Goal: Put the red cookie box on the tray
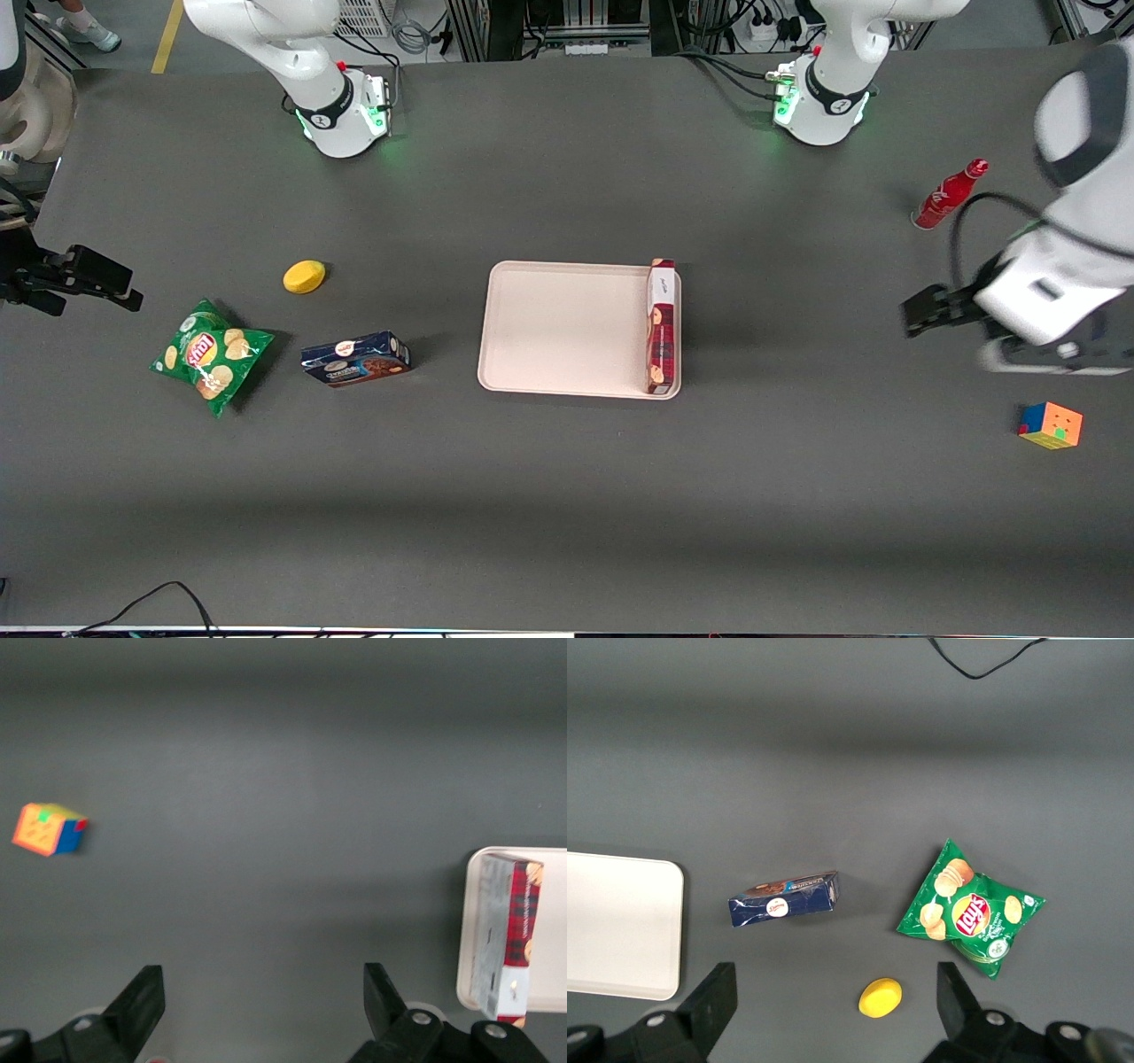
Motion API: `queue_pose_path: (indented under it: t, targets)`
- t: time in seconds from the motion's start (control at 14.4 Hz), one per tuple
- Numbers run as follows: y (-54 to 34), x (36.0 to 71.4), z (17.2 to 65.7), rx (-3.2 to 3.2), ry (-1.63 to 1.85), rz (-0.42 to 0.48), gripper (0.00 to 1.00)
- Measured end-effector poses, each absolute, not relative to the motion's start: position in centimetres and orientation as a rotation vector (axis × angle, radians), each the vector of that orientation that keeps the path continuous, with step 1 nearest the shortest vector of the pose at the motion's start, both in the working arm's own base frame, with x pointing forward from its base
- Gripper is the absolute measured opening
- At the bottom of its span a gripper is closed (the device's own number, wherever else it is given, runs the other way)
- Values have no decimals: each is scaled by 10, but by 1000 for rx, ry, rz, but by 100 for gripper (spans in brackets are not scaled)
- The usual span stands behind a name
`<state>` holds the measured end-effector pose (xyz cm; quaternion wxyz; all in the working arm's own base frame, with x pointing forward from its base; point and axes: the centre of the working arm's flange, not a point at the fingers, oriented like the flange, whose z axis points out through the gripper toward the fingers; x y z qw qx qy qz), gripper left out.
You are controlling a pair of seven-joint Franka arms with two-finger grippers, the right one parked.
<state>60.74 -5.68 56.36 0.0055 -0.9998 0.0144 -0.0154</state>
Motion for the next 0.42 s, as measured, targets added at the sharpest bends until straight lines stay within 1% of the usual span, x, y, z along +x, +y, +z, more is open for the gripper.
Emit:
queue_pose_path:
  t: [0.07,0.21,0.42]
  targets:
    - [-43,600,577,-3128,27,-40,100]
    - [-31,586,600,-3128,-1,-55,100]
    - [-29,575,618,-3130,-12,-80,100]
